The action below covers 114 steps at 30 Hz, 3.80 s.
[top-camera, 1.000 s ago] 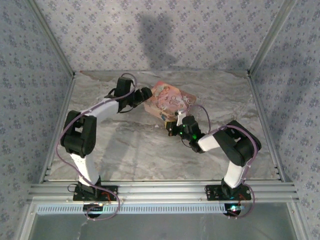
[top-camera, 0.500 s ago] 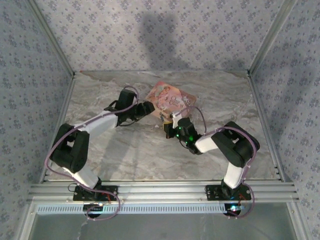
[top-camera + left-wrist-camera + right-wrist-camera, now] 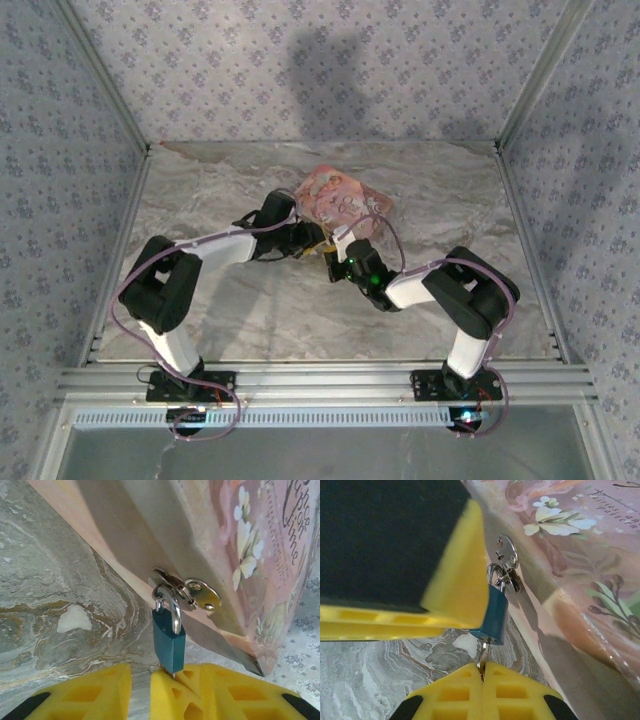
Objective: Unlock a padlock with a key
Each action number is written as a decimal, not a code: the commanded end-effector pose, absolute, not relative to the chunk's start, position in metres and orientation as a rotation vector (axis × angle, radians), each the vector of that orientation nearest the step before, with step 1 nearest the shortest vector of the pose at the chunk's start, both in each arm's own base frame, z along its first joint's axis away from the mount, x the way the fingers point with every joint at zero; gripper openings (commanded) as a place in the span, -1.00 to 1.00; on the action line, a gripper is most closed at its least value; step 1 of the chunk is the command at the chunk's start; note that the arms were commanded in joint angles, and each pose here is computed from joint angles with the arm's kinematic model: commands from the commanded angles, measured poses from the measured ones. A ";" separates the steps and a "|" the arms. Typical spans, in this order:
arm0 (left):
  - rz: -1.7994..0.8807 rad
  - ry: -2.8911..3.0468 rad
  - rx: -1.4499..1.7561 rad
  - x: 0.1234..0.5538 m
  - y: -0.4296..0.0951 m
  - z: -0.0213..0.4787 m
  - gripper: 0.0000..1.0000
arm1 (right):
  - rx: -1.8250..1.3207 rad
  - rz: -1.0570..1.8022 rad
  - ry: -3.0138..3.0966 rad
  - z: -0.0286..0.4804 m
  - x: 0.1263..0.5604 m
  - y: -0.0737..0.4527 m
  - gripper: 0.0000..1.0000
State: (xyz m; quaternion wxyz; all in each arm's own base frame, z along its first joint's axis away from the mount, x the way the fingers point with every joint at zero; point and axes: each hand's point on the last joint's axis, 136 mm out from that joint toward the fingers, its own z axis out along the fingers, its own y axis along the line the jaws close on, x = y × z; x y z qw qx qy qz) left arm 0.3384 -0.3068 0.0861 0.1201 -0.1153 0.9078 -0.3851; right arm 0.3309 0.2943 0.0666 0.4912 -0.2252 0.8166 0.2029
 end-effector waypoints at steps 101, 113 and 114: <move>-1.300 2.524 -0.417 0.346 -0.338 0.122 -1.00 | -0.808 0.061 1.615 0.085 0.341 0.284 -0.57; -1.301 2.531 -0.417 0.345 -0.339 0.120 -1.00 | -0.774 0.090 1.624 0.088 0.344 0.286 -0.74; -1.303 2.532 -0.416 0.344 -0.340 0.120 -1.00 | -0.769 0.087 1.627 0.088 0.345 0.285 -0.77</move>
